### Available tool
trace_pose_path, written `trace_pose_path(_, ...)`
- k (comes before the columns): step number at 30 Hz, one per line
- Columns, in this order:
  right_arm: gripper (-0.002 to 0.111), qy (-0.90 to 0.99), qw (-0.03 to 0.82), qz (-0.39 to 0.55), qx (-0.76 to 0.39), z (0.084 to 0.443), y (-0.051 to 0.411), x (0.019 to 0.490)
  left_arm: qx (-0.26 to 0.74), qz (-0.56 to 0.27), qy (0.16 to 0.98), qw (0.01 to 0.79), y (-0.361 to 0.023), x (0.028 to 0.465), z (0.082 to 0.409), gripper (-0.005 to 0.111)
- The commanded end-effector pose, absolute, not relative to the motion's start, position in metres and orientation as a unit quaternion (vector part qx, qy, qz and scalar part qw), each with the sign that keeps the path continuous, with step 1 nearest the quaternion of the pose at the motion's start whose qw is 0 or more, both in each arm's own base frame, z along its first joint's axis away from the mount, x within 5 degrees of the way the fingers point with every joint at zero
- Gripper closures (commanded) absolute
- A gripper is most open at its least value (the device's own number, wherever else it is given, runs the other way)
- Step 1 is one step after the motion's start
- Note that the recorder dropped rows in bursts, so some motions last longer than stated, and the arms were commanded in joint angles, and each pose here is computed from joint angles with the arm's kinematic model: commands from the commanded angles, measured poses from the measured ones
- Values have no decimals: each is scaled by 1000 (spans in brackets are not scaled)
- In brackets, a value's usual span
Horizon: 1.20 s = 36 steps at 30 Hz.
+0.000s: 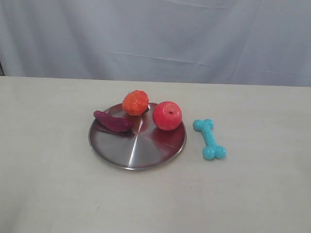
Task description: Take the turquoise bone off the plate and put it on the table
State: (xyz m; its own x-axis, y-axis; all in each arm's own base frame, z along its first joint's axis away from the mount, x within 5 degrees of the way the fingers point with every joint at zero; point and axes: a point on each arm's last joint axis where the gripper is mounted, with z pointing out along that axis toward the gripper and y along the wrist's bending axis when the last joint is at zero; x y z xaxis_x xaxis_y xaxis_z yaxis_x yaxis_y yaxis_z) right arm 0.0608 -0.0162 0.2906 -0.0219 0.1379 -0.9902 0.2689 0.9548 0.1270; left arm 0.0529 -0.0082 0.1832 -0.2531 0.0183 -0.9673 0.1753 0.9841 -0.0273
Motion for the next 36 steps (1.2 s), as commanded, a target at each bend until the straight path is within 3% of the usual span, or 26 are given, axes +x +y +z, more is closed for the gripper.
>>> trace_pose_path(1, 109, 726, 671, -58, 139, 273, -18, 63, 62, -66, 789, 607, -8, 53, 182, 107)
trace_pose_path(18, 109, 739, 657, -82, 124, 196, -16, 53, 62, -66, 789, 607, -8, 53, 182, 107)
trace_pose_path(36, 109, 776, 615, -99, 101, 185, -16, 52, 62, -66, 789, 607, -8, 53, 182, 107)
